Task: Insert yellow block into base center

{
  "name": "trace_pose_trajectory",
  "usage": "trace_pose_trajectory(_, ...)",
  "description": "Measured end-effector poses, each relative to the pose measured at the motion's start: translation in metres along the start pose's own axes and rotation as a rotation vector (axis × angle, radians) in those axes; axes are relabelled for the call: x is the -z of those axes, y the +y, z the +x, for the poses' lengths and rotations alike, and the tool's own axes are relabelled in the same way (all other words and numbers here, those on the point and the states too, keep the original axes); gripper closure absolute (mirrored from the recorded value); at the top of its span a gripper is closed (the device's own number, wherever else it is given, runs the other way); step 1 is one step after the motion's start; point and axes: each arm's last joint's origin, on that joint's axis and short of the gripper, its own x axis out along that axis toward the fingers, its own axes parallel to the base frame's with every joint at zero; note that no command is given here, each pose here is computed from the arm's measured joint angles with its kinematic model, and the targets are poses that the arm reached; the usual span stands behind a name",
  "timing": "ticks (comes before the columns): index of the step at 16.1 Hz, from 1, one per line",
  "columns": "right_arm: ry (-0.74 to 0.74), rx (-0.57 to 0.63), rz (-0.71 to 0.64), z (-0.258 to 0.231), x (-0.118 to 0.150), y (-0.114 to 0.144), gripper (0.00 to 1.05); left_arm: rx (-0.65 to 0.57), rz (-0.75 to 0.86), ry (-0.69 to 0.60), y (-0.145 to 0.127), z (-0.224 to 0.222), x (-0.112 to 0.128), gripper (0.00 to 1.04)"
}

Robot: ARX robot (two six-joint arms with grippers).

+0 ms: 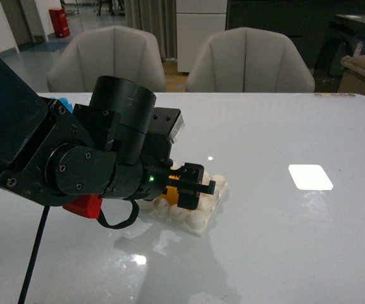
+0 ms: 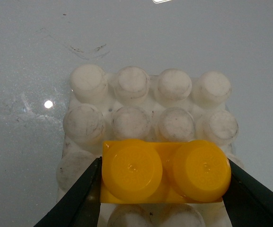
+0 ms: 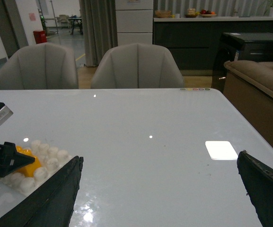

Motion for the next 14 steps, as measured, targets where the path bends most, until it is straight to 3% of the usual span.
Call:
trace_pose_trajectory(5, 0.0, 0.0, 0.0, 0.0, 0.0, 0.0, 0.06, 0.009, -0.002, -0.012, 0.0, 0.0, -0.001, 0.05)
trace_pose_trajectory(10, 0.0, 0.0, 0.0, 0.0, 0.0, 0.0, 0.06, -0.004, -0.005, -0.046, 0.002, -0.007, -0.011, 0.07)
trace_pose_trajectory(11, 0.0, 0.0, 0.0, 0.0, 0.0, 0.0, 0.06, -0.006, -0.004, -0.116, 0.002, -0.024, -0.029, 0.07)
trace_pose_trajectory(12, 0.0, 0.0, 0.0, 0.0, 0.0, 0.0, 0.06, -0.009, 0.005, -0.284, -0.003, -0.072, -0.056, 0.07)
trace_pose_trajectory(13, 0.0, 0.0, 0.0, 0.0, 0.0, 0.0, 0.06, -0.018, -0.002, -0.468, -0.005, -0.137, -0.058, 0.07)
trace_pose_trajectory(14, 0.0, 0.0, 0.0, 0.0, 0.0, 0.0, 0.06, -0.045, -0.04, -0.605, -0.006, -0.198, -0.033, 0.07)
